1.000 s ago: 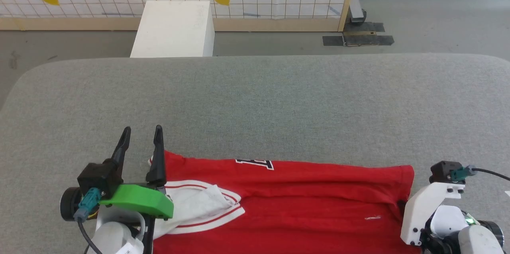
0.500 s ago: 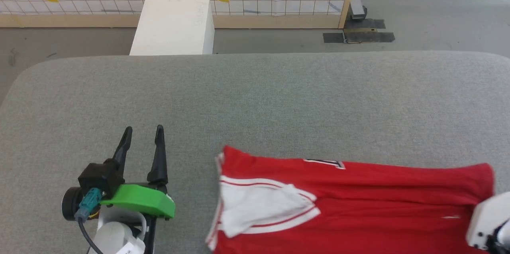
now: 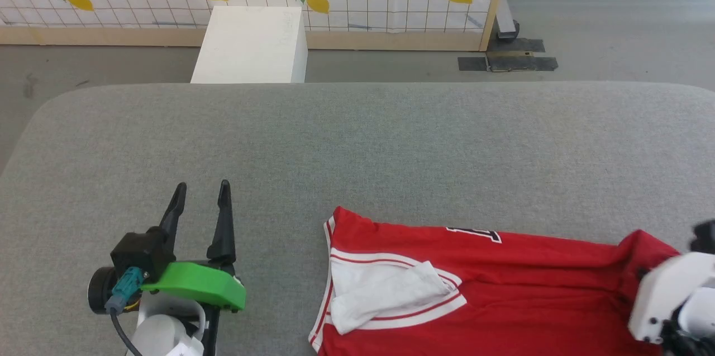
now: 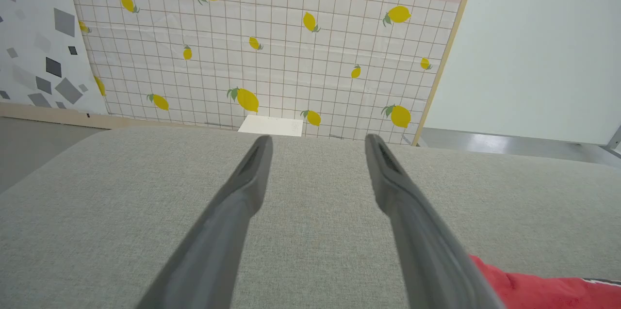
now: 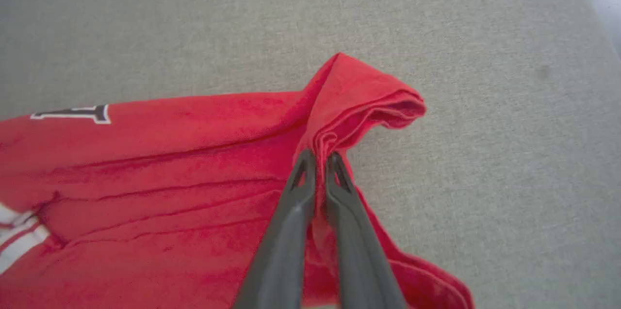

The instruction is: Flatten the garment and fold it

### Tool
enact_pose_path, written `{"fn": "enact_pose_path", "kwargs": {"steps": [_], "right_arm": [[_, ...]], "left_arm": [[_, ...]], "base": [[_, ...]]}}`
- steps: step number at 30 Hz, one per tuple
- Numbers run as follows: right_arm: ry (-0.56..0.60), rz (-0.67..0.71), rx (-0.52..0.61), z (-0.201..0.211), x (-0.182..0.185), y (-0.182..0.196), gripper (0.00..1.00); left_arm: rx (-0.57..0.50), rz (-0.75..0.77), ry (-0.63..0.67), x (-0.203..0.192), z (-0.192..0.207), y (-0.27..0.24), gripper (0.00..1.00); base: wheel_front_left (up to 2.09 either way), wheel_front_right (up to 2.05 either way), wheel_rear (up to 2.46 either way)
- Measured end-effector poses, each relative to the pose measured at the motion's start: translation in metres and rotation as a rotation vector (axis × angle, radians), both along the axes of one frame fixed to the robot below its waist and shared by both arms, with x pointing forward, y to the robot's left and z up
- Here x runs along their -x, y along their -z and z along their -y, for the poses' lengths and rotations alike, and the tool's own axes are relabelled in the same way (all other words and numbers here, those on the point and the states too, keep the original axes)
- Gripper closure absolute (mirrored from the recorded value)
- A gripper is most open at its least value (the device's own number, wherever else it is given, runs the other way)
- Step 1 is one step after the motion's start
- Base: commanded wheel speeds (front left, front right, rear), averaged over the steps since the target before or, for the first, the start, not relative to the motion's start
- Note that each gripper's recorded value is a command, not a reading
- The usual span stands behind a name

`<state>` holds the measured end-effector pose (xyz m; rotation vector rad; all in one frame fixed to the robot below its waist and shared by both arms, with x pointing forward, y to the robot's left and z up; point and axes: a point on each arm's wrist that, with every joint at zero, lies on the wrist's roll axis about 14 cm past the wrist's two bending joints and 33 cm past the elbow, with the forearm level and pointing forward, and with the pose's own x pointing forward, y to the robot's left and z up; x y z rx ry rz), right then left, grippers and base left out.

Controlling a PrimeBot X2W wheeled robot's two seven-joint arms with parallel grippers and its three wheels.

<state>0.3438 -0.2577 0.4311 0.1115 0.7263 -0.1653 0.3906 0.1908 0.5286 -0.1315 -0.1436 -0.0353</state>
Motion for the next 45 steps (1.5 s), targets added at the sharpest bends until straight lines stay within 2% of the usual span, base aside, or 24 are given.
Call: {"fn": "enact_pose_path", "kwargs": {"steps": [4,8,13,23,31,32,33,34,39,42,45], "right_arm": [[-0.199,0.071,-0.070,-0.062,-0.003,-0.038,1.00],[-0.405,0.125,-0.080,-0.124,0.000,-0.068,1.00],[-0.612,0.151,-0.079,-0.188,0.000,-0.079,1.00],[-0.894,0.141,-0.128,-0.278,-0.010,-0.054,1.00],[-1.010,0.026,-0.161,-0.312,-0.008,-0.009,1.00],[-1.014,0.016,-0.166,-0.313,-0.008,-0.005,0.78],[-1.022,0.004,-0.167,-0.315,-0.007,0.000,0.49],[-1.031,-0.012,-0.176,-0.318,-0.005,0.004,0.00],[-1.019,-0.007,-0.236,-0.322,-0.002,0.008,0.00],[-0.971,0.119,-0.311,-0.324,-0.015,-0.015,0.00],[-0.880,0.339,-0.393,-0.316,-0.037,-0.058,0.00]], "left_arm": [[0.000,-0.002,-0.004,0.000,-0.001,0.001,0.00],[0.001,-0.011,-0.008,0.000,-0.002,0.004,0.00],[-0.004,-0.019,-0.010,-0.002,-0.003,0.007,0.00],[-0.014,-0.026,-0.031,-0.006,-0.011,0.009,0.00],[-0.017,-0.046,-0.050,-0.007,-0.018,0.015,0.00],[-0.017,-0.048,-0.053,-0.007,-0.019,0.016,0.00],[-0.017,-0.051,-0.056,-0.007,-0.020,0.017,0.00],[-0.017,-0.053,-0.059,-0.007,-0.020,0.017,0.00],[-0.016,-0.054,-0.061,-0.007,-0.021,0.018,0.00],[-0.014,-0.047,-0.057,-0.007,-0.020,0.016,0.00],[-0.012,-0.037,-0.052,-0.008,-0.018,0.012,0.00]], "base": [[0.00,0.00,0.00],[0.00,0.00,0.00],[0.00,0.00,0.00],[0.00,0.00,0.00],[0.00,0.00,0.00],[0.00,0.00,0.00],[0.00,0.00,0.00],[0.00,0.00,0.00],[0.00,0.00,0.00],[0.00,0.00,0.00],[0.00,0.00,0.00]]}}
